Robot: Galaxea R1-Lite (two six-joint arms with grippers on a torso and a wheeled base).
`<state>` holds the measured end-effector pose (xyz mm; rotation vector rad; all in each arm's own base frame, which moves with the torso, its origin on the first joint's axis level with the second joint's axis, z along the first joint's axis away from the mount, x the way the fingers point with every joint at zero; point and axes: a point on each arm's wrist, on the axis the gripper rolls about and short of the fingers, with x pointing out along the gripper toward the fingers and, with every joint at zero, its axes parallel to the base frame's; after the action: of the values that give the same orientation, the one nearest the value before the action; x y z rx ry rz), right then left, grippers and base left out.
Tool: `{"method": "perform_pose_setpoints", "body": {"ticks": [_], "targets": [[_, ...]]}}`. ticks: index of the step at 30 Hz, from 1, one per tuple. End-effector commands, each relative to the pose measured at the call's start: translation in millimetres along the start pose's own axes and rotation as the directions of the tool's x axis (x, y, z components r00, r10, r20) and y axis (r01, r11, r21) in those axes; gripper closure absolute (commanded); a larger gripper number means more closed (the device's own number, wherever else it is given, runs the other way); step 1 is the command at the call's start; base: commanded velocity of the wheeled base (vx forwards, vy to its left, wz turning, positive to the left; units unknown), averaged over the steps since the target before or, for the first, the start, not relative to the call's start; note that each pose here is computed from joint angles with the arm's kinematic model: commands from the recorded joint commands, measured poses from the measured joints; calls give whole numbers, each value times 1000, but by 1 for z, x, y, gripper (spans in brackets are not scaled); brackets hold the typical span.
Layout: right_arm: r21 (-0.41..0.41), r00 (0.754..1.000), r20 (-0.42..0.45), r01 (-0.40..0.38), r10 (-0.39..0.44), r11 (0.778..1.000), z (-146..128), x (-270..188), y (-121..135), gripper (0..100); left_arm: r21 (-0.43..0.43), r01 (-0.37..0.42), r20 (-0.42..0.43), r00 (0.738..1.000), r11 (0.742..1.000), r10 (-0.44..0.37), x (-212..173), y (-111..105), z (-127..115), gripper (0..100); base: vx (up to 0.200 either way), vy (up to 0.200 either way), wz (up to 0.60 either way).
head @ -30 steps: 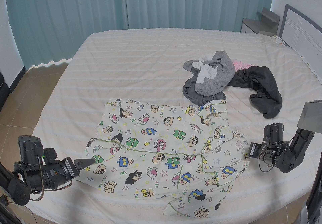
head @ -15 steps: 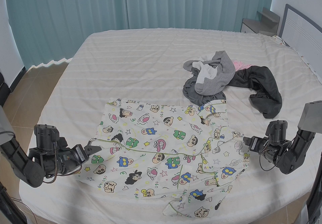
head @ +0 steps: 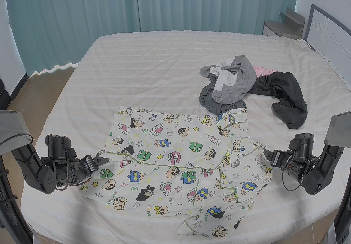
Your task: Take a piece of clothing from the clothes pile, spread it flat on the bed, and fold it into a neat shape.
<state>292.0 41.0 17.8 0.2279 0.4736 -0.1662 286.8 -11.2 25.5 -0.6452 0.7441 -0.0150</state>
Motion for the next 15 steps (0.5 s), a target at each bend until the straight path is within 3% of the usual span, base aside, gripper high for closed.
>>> {"method": "perform_pose_setpoints", "body": {"ticks": [1, 14, 15], "targets": [[-2, 1000, -4, -2, 2, 1000, -1, 0, 1, 0, -10, -17, -18, 1000, 1000, 17, 6, 6, -3, 0, 0, 0, 0], [-6, 1000, -7, -14, 14, 1000, -3, 0, 3, 0, -12, -16, -49, 999, 1000, 16, 31, 7, -5, 0, 0, 0, 0], [-6, 1000, -7, -14, 14, 1000, -3, 0, 3, 0, -12, -16, -49, 999, 1000, 16, 31, 7, -5, 100, 0, 0, 0]]}}
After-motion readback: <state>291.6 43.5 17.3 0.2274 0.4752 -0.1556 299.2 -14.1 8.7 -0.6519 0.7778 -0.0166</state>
